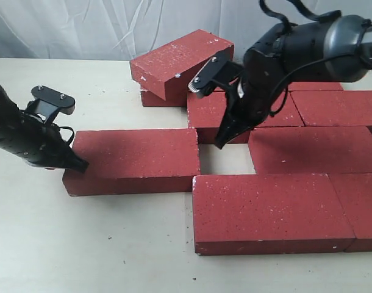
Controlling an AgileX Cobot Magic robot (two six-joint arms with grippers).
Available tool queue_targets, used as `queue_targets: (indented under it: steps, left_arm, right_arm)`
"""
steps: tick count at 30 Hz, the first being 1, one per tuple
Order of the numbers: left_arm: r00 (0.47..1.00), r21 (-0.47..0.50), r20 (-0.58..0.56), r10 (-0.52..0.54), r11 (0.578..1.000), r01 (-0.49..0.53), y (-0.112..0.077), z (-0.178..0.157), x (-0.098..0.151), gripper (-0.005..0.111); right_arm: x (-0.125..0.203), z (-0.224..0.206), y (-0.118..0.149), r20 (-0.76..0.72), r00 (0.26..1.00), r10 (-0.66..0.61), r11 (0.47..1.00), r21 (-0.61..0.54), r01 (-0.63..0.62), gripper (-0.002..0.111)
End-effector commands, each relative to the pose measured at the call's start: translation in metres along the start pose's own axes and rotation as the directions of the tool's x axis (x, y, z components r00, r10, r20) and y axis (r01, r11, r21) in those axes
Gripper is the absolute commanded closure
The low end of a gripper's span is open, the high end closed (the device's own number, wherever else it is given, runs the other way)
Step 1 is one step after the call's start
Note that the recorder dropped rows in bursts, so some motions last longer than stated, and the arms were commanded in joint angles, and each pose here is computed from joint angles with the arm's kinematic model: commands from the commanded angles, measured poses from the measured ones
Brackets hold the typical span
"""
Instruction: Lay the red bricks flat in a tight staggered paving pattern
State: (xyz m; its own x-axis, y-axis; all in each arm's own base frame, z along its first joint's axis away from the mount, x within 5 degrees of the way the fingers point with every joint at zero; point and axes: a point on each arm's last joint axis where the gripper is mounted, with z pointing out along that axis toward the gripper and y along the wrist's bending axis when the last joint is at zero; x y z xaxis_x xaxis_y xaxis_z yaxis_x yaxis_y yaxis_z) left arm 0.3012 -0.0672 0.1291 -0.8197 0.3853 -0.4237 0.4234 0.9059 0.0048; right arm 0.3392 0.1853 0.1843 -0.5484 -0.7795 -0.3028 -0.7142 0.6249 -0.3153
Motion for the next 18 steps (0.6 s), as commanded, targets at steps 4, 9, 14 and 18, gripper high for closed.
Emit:
queue_targets:
  steps: [4, 9, 14, 18]
  left_arm:
    - [1.000, 0.012, 0.015, -0.022, 1.000, 0.022, -0.005, 0.000, -0.003, 0.107]
    - [0.997, 0.025, 0.051, 0.053, 0.998, -0.055, -0.030, 0.002, -0.010, 0.107]
    - [0.994, 0.034, 0.061, 0.089, 0.995, -0.091, -0.043, 0.008, -0.013, 0.107]
    - [0.994, 0.048, 0.051, 0.102, 0.993, -0.104, -0.053, 0.027, -0.021, 0.107]
  right_arm:
    - [0.026, -0.023, -0.042, 0.127, 0.969, 0.213, 0.976, 0.014, -0.217, 0.109]
    - [0.026, -0.026, -0.041, 0.153, 0.966, 0.208, 0.977, 0.019, -0.213, 0.109]
    - [0.026, -0.026, -0.041, 0.153, 0.966, 0.208, 0.977, 0.019, -0.213, 0.109]
    - [0.026, -0.026, -0.041, 0.153, 0.966, 0.209, 0.977, 0.018, -0.215, 0.109]
